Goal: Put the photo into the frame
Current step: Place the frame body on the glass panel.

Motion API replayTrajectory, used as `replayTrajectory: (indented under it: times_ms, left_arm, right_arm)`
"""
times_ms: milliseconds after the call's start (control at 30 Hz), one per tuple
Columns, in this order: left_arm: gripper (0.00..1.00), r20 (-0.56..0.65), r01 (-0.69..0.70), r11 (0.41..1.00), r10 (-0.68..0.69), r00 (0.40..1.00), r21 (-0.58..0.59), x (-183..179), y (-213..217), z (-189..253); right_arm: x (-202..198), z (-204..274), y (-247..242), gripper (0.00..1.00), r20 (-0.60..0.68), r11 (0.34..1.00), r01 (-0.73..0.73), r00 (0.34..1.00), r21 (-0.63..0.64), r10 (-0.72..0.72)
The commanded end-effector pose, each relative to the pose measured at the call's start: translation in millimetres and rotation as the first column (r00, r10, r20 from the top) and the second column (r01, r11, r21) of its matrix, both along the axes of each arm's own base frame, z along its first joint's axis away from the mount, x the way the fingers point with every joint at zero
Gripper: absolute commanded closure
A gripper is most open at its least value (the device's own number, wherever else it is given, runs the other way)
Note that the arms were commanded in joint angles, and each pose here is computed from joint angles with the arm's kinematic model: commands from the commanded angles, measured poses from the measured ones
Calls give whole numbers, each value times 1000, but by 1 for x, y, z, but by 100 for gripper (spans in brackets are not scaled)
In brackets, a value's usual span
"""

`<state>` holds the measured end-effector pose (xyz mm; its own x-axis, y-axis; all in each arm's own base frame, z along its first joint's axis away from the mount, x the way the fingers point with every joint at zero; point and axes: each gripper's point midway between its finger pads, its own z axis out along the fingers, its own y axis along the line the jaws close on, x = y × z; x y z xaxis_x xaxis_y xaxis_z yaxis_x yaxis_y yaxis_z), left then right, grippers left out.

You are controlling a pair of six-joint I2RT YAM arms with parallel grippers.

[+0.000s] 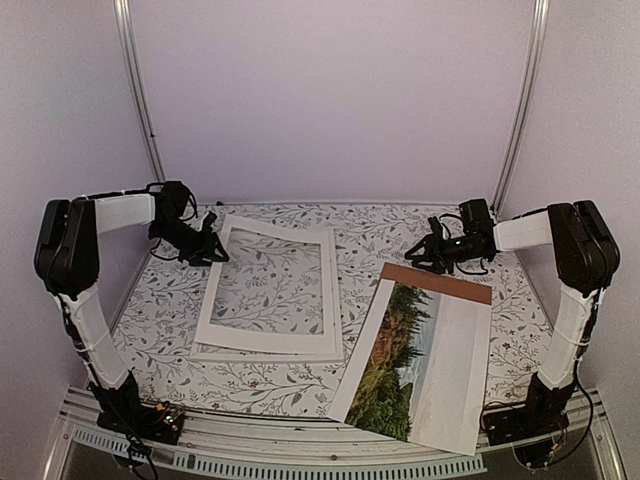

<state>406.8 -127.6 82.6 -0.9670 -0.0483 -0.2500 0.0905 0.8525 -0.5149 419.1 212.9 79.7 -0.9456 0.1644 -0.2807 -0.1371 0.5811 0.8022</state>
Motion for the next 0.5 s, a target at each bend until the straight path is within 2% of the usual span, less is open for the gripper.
replayTrajectory:
  times_ms: [0, 467]
  left_arm:
    - [59, 4, 6, 999, -6, 1000, 47, 1, 1, -2]
    - [54, 34, -34, 988, 29, 999, 149, 5, 16, 5]
  right_arm:
    - [-3, -9, 3, 58, -12, 1000, -9, 1000, 1, 9]
    - [-4, -9, 5, 58, -15, 1000, -13, 1000, 1, 13]
